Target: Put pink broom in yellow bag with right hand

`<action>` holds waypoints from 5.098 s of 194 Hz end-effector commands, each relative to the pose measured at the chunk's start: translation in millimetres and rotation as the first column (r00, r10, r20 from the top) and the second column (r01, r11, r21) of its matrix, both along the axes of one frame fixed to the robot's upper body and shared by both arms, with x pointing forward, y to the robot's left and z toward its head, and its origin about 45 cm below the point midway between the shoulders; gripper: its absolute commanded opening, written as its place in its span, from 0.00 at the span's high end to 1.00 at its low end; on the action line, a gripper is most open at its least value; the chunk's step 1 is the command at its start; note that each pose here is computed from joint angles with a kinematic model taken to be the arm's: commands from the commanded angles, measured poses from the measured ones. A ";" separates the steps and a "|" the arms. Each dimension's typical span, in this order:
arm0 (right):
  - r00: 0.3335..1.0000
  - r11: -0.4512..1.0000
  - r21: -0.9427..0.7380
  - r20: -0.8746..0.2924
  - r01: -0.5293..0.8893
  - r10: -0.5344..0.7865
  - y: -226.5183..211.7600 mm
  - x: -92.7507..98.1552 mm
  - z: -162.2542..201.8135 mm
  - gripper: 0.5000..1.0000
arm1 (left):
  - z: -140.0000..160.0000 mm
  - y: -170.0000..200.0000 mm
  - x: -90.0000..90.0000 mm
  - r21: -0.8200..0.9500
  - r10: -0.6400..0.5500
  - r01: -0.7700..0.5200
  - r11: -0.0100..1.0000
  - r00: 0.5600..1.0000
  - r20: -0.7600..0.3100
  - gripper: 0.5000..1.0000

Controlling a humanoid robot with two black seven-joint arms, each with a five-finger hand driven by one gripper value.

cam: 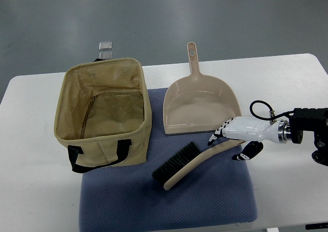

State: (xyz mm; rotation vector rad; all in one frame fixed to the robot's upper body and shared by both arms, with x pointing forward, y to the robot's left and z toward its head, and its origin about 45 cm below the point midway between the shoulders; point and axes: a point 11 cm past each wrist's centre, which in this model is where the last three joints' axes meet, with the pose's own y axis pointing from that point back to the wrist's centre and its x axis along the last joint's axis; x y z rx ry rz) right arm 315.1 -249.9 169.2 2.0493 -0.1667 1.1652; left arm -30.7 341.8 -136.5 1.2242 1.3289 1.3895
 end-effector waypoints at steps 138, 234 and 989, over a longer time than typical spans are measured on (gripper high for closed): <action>0.995 0.999 -0.033 0.099 0.032 -0.029 -5.7 14.6 4.1 1.00 | 0.0 0.1 0.0 0.001 -0.001 0.001 1.000 1.000 0.000 0.00; 0.924 0.996 0.010 0.373 0.090 -0.087 -34.8 65.0 95.7 1.00 | 0.0 0.0 0.0 0.000 -0.001 0.001 1.000 1.000 0.000 0.00; 0.443 -0.328 0.472 -0.881 0.818 -0.163 -92.8 110.3 17.8 0.14 | 0.0 0.1 0.0 0.001 -0.001 0.001 1.000 1.000 0.000 0.00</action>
